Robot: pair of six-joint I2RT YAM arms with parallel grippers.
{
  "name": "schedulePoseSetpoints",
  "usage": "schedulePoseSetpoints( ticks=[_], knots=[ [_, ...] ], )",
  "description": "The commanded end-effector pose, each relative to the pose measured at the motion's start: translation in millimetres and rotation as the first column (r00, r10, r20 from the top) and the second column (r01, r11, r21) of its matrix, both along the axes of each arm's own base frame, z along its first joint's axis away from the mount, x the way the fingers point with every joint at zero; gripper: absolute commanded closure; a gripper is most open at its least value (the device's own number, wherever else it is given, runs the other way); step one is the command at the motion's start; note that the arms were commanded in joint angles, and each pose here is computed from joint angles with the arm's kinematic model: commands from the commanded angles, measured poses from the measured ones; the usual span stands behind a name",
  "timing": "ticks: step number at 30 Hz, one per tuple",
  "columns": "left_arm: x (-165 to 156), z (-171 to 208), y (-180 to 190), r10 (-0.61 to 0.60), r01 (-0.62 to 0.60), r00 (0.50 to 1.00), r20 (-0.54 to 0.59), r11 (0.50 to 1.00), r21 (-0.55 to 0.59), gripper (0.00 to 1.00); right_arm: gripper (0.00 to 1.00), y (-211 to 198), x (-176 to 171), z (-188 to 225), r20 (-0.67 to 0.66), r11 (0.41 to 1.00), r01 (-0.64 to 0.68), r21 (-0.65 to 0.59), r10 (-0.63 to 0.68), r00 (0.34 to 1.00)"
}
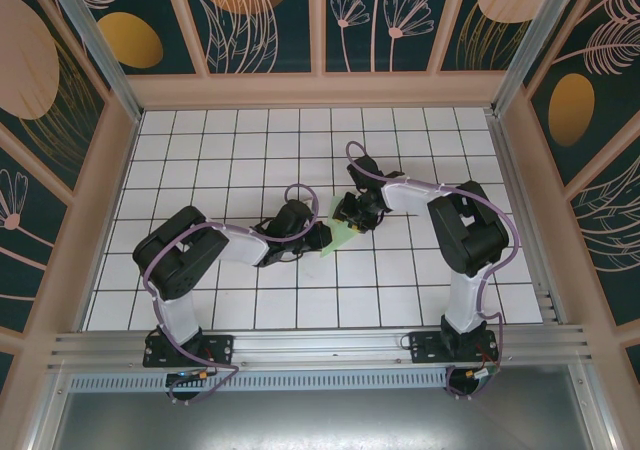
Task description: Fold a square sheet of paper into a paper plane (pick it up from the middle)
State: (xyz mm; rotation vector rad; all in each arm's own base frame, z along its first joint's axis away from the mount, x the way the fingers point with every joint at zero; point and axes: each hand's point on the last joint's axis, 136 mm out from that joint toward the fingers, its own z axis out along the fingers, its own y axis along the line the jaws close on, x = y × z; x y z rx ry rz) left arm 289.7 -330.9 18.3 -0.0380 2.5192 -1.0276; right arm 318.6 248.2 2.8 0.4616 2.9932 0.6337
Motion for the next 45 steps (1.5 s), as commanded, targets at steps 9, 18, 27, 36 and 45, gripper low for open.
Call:
schedulePoseSetpoints(
  ticks=[9,18,27,36,45],
  knots=[
    [-15.1,-41.0,16.5,0.012,0.007,0.991,-0.13,0.989,0.147,0.93,0.56,-77.1,-66.9,-101.6,-0.241,0.934,-0.038,-0.355,-0.053,0.969],
    [-37.0,-68.4,32.3,0.003,0.055,0.971,-0.238,0.971,0.234,1.0,0.55,-37.4,-8.1,-18.0,-0.04,0.988,-0.049,-0.144,0.044,0.998],
    [-41.9,-72.1,34.3,-0.018,0.086,0.966,-0.257,0.963,0.255,1.0,0.54,-13.1,44.1,82.7,0.287,0.977,-0.175,0.122,0.134,0.948],
    [-43.0,-71.7,35.6,-0.033,0.104,0.965,-0.258,0.958,0.267,1.0,0.96,7.9,18.7,69.8,0.321,0.929,-0.302,0.216,0.224,0.92],
    [-44.0,-71.8,35.5,-0.038,0.112,0.964,-0.263,0.956,0.27,1.0,1.0,27.7,-2.9,44.4,0.286,0.897,-0.37,0.243,0.298,0.911]
  ],
)
